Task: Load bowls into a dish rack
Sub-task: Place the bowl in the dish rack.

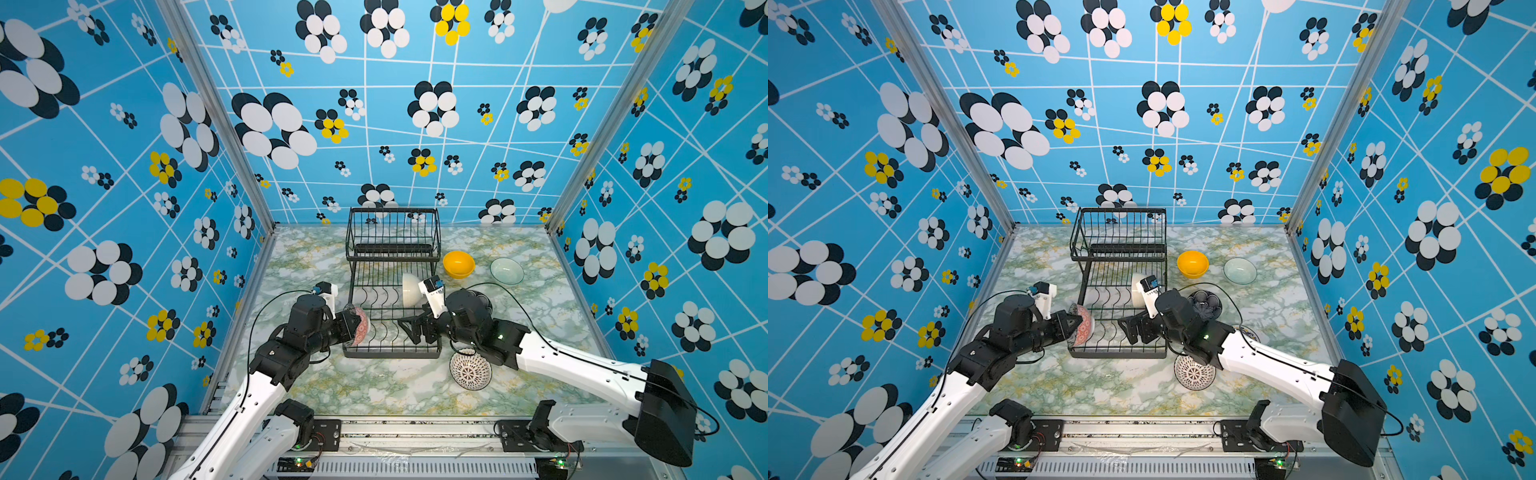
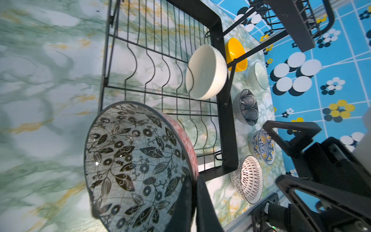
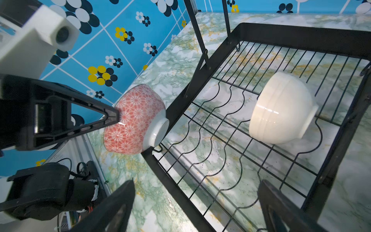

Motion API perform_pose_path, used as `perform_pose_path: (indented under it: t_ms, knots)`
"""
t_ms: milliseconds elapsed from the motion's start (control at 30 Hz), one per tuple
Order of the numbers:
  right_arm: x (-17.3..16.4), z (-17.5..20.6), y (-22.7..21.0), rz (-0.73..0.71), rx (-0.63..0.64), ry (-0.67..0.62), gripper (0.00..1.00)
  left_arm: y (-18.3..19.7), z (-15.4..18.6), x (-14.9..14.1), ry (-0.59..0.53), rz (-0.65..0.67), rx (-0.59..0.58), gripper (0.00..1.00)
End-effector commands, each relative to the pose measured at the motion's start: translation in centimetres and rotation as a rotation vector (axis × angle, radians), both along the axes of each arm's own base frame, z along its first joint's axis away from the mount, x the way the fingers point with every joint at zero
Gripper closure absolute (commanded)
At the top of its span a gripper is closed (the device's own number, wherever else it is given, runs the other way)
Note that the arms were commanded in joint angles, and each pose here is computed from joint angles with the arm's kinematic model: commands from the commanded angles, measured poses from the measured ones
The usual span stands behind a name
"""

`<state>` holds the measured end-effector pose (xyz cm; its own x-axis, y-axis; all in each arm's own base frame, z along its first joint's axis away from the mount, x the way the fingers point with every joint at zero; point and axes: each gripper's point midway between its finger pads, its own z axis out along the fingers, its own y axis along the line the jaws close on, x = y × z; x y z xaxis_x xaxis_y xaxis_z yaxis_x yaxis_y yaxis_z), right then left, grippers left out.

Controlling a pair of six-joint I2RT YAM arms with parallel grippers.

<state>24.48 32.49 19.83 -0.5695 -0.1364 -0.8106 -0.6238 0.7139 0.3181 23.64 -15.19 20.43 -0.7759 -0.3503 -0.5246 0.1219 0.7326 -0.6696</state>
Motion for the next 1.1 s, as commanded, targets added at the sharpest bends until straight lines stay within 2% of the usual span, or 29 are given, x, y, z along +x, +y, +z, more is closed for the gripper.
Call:
perform_pose_path:
  t_ms: [0, 267, 667, 1067]
  knots:
    - [0.5, -0.3, 0.1, -0.044, -0.014, 0.004, 0.02, -2.4, 3.8, 1.4, -0.143, -0.091, -0.166, 1.0]
    - [0.7, 0.1, 0.4, -0.046, 0.024, -0.029, 0.02, -4.3, 4.1, 3.3, -0.189, -0.172, -0.245, 1.0]
    - [0.8, 1.5, 1.4, -0.013, 0.079, -0.087, 0.01, -4.9, 3.1, 5.0, -0.235, -0.23, -0.384, 1.0]
    - [0.8, 1.0, 1.7, 0.006, 0.063, -0.086, 0.01, -6.2, 1.4, 5.2, -0.207, -0.312, -0.453, 1.0]
